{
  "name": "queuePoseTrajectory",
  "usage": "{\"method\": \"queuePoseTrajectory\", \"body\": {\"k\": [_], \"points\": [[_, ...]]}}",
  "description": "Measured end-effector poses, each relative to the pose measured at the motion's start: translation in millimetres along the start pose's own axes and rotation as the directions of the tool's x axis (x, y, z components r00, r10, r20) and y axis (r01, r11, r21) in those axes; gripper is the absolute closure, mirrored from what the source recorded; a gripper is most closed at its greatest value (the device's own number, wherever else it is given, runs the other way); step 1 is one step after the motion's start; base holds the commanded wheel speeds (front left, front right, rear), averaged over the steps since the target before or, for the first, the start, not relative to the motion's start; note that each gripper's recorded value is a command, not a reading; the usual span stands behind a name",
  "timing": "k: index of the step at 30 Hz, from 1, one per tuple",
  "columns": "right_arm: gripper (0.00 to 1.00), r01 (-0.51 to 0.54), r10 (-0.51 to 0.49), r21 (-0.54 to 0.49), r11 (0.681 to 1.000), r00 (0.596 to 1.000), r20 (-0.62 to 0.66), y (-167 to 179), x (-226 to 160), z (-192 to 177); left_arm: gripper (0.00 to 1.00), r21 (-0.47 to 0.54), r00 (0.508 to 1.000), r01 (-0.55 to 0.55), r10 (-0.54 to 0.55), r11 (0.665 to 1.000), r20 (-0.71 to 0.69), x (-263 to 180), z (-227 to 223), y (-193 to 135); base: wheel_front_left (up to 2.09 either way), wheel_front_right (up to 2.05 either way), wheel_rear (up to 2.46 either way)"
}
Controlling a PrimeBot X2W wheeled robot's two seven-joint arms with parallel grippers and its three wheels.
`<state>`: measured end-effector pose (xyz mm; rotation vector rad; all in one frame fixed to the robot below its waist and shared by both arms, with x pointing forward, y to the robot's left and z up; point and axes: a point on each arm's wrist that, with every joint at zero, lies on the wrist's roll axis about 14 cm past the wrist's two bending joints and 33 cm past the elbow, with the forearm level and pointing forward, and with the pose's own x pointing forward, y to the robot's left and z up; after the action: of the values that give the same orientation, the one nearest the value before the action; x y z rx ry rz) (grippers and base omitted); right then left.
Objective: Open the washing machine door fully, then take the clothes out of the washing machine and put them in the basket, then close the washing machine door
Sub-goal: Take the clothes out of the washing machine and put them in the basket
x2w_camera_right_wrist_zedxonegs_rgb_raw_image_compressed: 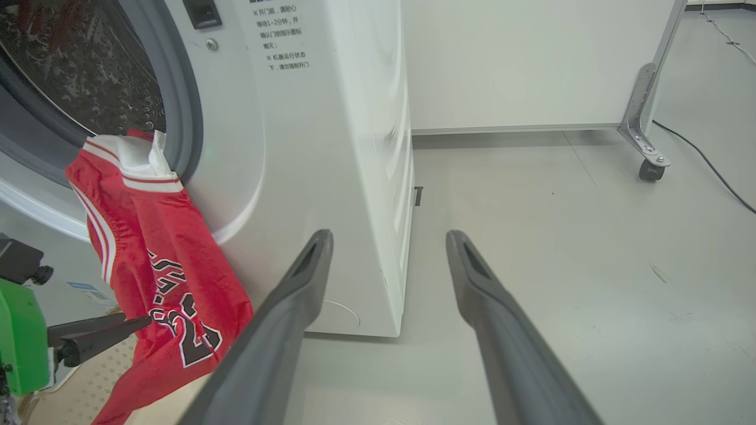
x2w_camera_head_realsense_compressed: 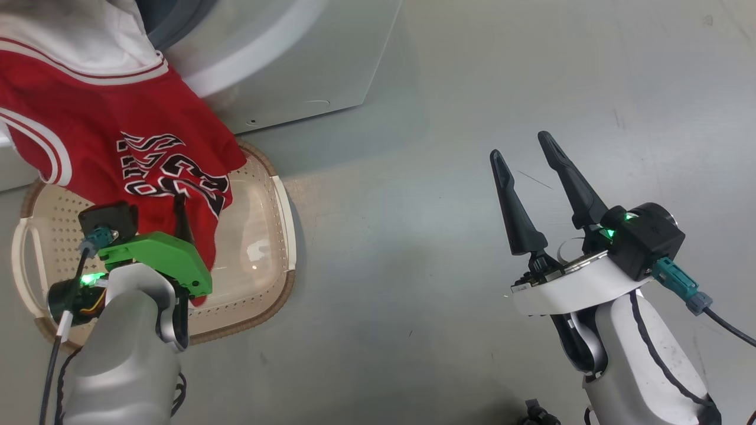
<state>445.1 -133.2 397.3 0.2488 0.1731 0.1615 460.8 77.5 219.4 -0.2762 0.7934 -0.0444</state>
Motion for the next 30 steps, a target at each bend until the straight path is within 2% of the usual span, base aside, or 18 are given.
{"method": "queuePoseTrajectory", "body": {"k": [7,23,30], "points": [[0.00,0.004,-0.004,0.009,1.000,1.000,0.003,0,-1,2,0.00,0.005,1.000,0.006,-0.006,1.000,0.022,-3,4,0,0.00,0.00,0.00],[0.00,-0.021,0.021,0.003,1.000,0.999,0.049,12,-9,23,0.00,0.048,0.984,0.063,-0.070,0.997,0.161,-32,48,-14,0.00,0.00,0.00],[0.00,-0.020,0.020,-0.005,1.000,0.998,0.060,15,-20,29,0.00,0.064,0.933,0.099,-0.115,0.993,0.342,-56,107,-29,0.00,0.00,0.00]]}}
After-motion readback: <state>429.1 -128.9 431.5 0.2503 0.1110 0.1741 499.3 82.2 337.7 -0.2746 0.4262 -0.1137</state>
